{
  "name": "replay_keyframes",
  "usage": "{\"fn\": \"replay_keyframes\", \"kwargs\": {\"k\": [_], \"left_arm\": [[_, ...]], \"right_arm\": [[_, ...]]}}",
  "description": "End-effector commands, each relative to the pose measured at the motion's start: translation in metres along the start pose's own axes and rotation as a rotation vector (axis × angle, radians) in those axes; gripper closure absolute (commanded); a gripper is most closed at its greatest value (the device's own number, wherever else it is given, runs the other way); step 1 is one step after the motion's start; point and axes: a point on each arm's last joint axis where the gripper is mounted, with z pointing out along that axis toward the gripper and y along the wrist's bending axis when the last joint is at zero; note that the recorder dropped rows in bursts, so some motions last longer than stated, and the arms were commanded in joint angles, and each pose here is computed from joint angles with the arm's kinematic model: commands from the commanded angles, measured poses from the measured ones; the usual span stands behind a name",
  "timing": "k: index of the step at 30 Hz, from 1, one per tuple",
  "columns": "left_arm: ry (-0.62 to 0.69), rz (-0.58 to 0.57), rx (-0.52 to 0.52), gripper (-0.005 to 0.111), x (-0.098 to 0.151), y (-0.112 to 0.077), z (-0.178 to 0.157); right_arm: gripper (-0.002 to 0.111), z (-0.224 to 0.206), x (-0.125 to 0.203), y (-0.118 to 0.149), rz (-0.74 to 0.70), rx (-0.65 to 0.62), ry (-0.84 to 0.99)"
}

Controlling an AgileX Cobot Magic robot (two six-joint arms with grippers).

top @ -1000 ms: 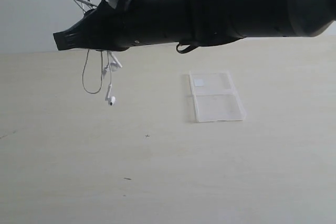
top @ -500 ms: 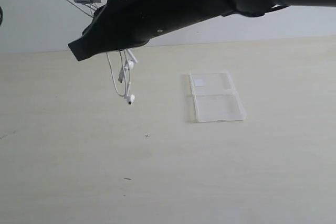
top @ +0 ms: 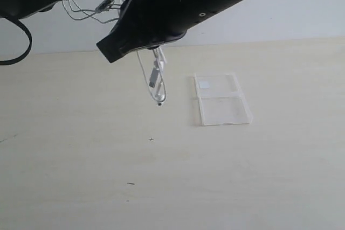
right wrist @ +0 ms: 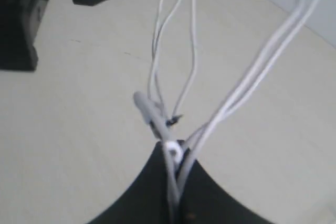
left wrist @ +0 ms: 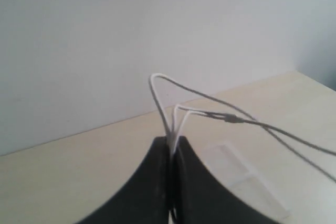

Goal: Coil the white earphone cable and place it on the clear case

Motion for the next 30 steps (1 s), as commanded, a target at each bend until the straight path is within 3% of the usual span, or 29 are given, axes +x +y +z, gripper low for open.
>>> {"fn": "replay_keyframes", "kwargs": {"k": [1, 3, 5, 6, 9, 14, 22, 27, 30], "left_arm": [[0.008, -0.025, 0.004, 0.100, 0.002, -0.002, 0.000], [-0.060, -0.066, 0.104, 0.072, -0.004, -0.014, 0.000], [-0.079, -0.080, 0.177, 0.052, -0.005, -0.028, -0.002], [-0.079, -0.077, 0.199, 0.049, -0.005, -0.033, -0.002], [-0.071, -0.066, 0.258, 0.049, -0.003, -0.049, -0.005], [-0.046, -0.062, 0.215, 0.049, -0.003, -0.047, -0.010], [0.071, -0.012, 0.036, 0.049, 0.008, -0.027, -0.008], [0.114, 0.003, -0.023, 0.049, 0.011, -0.021, -0.008], [0.147, 0.010, -0.068, 0.059, 0.014, -0.017, -0.009]], "right_arm": [[0.108, -0.025, -0.001, -0.001, 0.036, 0.077, 0.016], [0.108, -0.028, 0.001, 0.000, 0.047, 0.067, 0.041], [0.108, -0.027, 0.001, -0.001, 0.050, 0.075, 0.036], [0.108, -0.027, 0.000, -0.001, 0.049, 0.078, 0.028], [0.108, -0.027, 0.003, -0.009, 0.053, 0.166, 0.056], [0.108, -0.035, 0.016, -0.030, 0.077, 0.405, 0.199], [0.108, -0.046, 0.017, -0.028, 0.082, 0.418, 0.211], [0.108, -0.054, 0.020, -0.026, 0.093, 0.423, 0.246], [0.108, -0.058, 0.031, -0.025, 0.120, 0.432, 0.373]]}}
